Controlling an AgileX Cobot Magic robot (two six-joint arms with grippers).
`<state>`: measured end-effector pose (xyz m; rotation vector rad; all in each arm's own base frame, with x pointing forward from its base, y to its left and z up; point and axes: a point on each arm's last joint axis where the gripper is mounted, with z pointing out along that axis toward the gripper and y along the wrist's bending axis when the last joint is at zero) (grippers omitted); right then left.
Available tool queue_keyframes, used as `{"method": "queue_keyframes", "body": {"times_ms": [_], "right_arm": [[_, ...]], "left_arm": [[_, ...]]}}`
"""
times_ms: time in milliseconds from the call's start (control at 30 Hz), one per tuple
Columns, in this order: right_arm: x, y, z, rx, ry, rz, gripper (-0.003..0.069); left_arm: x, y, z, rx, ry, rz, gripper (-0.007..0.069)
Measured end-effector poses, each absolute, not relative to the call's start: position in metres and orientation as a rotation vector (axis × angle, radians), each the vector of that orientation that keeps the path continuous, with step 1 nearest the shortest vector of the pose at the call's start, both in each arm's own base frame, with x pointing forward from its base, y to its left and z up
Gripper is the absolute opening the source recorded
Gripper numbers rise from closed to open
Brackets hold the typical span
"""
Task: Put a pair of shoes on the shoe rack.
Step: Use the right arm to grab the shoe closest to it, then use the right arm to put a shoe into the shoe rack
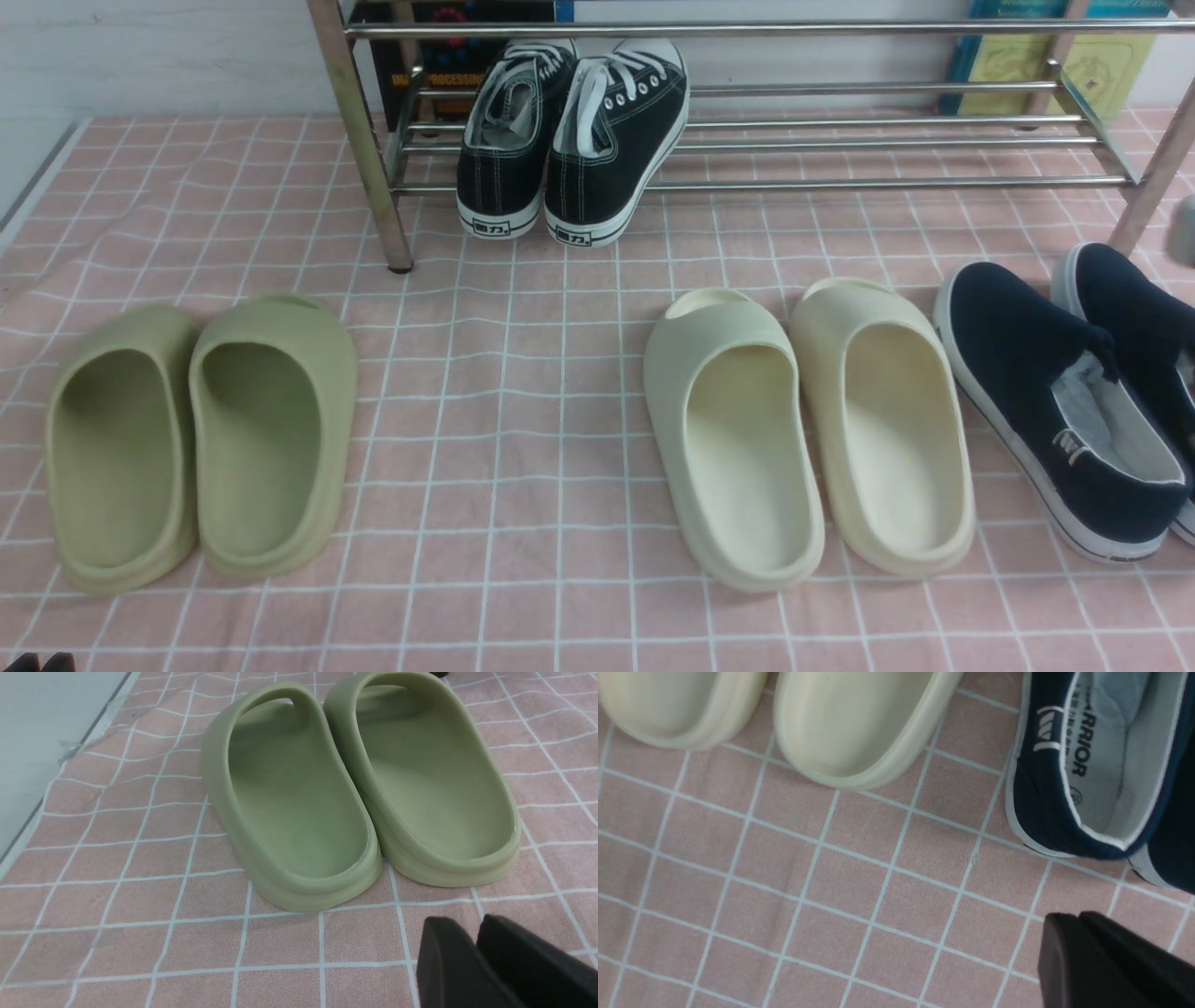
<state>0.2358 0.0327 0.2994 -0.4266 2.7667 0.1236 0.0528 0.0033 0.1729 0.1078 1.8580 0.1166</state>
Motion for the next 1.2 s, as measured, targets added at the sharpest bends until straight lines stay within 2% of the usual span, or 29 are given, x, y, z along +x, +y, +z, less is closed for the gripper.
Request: {"method": "queue_keyframes", "body": {"times_ms": [67,100,133,200,233,267,333,367,467,500,567,600,667,700,800,900,1067,1200], "right_arm": [[0.249,0.038,0.283,-0.473,2.807,0.097,0.0139],[0.258,0.041,0.272,-0.502,2.827,0.067,0.0218],[0.26,0.041,0.268,-0.502,2.834,0.063,0.023],[0.277,0.043,0.247,-0.504,2.861,-0.007,0.0379],[0.278,0.043,0.246,-0.504,2.861,-0.016,0.039],[0.286,0.042,0.236,-0.493,2.867,-0.046,0.0443],[0.294,0.041,0.224,-0.48,2.875,-0.08,0.0496],[0.296,0.041,0.221,-0.48,2.877,-0.085,0.05],[0.305,0.043,0.204,-0.475,2.902,-0.086,0.0475],[0.309,0.044,0.192,-0.468,2.927,-0.071,0.0393],[0.31,0.045,0.186,-0.466,2.942,-0.067,0.0309],[0.311,0.045,0.181,-0.463,2.96,-0.065,0.0205],[0.312,0.046,0.182,-0.447,2.964,-0.051,0.0078],[0.313,0.047,0.185,-0.434,2.971,-0.043,0.0038],[0.313,0.047,0.194,-0.431,2.982,-0.042,0.0024],[0.314,0.048,0.23,-0.419,2.974,-0.037,0.0024],[0.334,0.049,0.285,-0.396,2.808,-0.056,0.0024],[0.349,0.052,0.306,-0.401,2.753,-0.053,0.0024]], "left_arm": [[0.053,0.003,0.173,0.108,1.858,0.117,0.0126],[0.053,0.003,0.173,0.108,1.858,0.117,0.0127],[0.053,0.003,0.173,0.108,1.858,0.117,0.0127],[0.053,0.003,0.173,0.108,1.858,0.117,0.0127],[0.053,0.003,0.173,0.108,1.858,0.117,0.0127],[0.053,0.003,0.173,0.108,1.858,0.117,0.0127],[0.053,0.003,0.173,0.108,1.858,0.117,0.0127],[0.053,0.003,0.173,0.108,1.858,0.117,0.0128],[0.053,0.003,0.173,0.108,1.858,0.117,0.0129],[0.053,0.003,0.173,0.108,1.858,0.117,0.013],[0.053,0.003,0.173,0.108,1.858,0.117,0.0132],[0.053,0.003,0.173,0.108,1.858,0.117,0.0134],[0.053,0.003,0.173,0.108,1.858,0.117,0.0138],[0.053,0.003,0.173,0.108,1.858,0.117,0.014],[0.053,0.003,0.173,0.108,1.858,0.117,0.0143],[0.053,0.003,0.173,0.108,1.858,0.117,0.0146],[0.053,0.003,0.173,0.108,1.858,0.117,0.0146],[0.053,0.003,0.173,0.108,1.858,0.117,0.0148]]}}
